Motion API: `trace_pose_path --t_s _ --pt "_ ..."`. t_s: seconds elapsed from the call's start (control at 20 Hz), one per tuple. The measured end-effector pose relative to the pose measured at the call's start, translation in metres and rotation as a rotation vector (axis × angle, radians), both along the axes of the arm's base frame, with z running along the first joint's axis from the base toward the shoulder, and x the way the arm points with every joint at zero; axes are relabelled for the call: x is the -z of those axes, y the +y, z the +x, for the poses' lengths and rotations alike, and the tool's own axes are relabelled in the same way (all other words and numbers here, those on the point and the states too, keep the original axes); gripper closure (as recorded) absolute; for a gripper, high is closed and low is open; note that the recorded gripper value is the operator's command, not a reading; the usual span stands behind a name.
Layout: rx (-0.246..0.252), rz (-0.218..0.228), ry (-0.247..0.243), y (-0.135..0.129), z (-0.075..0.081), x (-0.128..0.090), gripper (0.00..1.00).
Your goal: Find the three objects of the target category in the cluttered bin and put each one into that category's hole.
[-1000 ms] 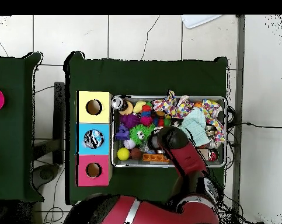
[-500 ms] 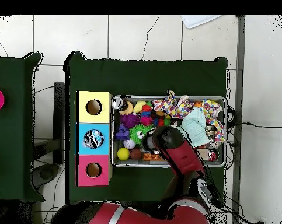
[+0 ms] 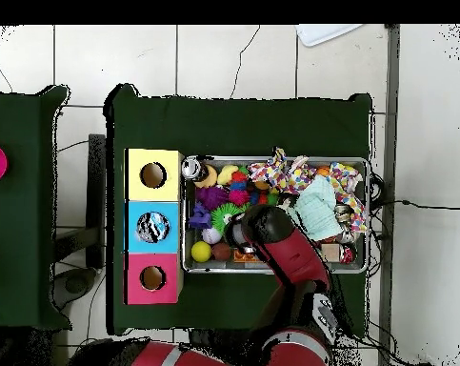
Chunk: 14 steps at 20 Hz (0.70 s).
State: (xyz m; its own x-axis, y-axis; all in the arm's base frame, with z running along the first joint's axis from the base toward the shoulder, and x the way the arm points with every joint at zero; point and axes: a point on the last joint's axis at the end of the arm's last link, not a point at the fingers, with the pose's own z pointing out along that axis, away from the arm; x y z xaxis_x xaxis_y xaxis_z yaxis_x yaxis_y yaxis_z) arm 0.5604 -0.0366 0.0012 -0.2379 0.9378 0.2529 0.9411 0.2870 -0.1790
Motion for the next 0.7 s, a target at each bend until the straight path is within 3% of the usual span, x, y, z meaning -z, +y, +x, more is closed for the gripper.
trace_pose_path --t_s 0.7 --pt "-0.003 -0.018 0.015 -0.0033 -0.0060 0.0011 0.00"
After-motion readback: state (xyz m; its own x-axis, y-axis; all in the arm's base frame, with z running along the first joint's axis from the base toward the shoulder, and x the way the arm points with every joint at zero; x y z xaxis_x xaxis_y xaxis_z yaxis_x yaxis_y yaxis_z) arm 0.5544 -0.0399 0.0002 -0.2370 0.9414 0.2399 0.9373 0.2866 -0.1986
